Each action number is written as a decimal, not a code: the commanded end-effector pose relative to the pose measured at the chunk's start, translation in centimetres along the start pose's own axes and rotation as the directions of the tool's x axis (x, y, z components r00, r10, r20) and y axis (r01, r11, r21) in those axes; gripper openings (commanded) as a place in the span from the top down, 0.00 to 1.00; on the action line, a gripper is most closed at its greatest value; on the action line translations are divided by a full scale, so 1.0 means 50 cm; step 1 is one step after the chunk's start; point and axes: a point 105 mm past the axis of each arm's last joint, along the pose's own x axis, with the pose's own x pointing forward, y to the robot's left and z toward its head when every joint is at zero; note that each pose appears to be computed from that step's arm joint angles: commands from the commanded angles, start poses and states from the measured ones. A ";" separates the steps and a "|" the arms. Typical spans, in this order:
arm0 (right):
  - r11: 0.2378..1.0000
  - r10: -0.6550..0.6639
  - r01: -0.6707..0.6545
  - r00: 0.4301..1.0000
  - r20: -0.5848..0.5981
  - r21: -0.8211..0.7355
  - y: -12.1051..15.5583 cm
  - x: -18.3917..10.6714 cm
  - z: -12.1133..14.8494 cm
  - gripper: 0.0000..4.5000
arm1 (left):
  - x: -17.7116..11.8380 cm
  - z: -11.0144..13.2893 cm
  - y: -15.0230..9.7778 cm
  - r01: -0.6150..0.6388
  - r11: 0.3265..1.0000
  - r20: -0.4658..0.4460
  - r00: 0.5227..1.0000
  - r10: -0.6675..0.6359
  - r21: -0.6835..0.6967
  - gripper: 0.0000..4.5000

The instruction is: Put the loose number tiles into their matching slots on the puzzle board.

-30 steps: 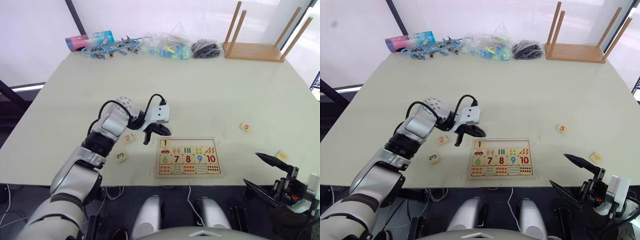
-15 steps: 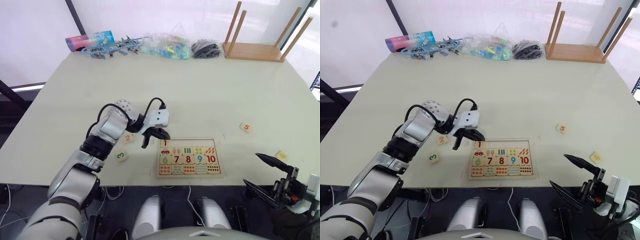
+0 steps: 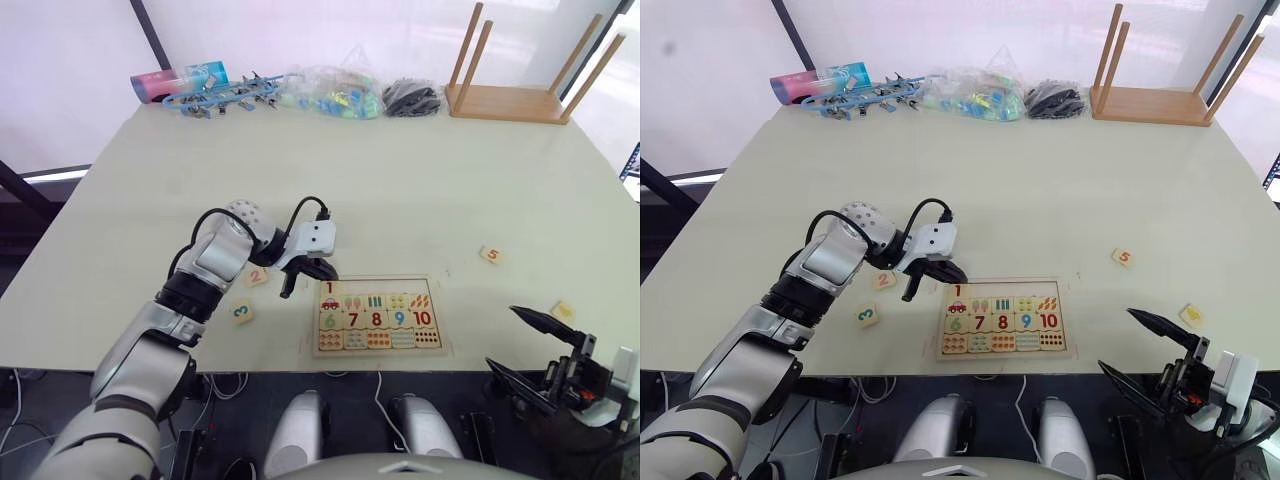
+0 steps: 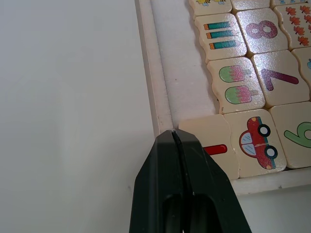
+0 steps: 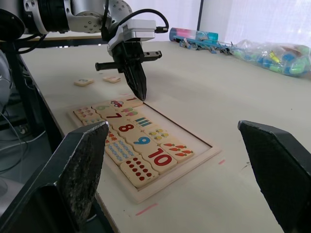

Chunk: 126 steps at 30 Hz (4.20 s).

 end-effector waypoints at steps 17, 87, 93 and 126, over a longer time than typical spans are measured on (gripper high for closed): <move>1.000 -0.016 0.016 1.000 -0.017 0.003 -0.025 -0.016 -0.015 0.00 | -0.121 0.009 -0.010 -0.220 0.962 0.318 0.911 0.262 -0.160 0.99; 0.920 -0.386 0.389 0.887 -0.252 -0.041 -0.151 -0.196 -0.051 0.00 | -0.264 -0.262 -0.305 -0.494 0.679 0.214 0.701 0.681 -0.544 0.01; 0.920 -0.389 0.390 0.886 -0.252 -0.047 -0.150 -0.195 -0.050 0.00 | -0.266 -0.265 -0.299 -0.499 0.680 0.214 0.699 0.682 -0.537 0.01; 0.995 0.076 -0.070 0.994 -0.080 0.070 -0.018 -0.076 -0.014 0.00 | -0.312 -0.254 -0.160 -0.405 0.847 0.252 0.829 0.499 -0.346 0.01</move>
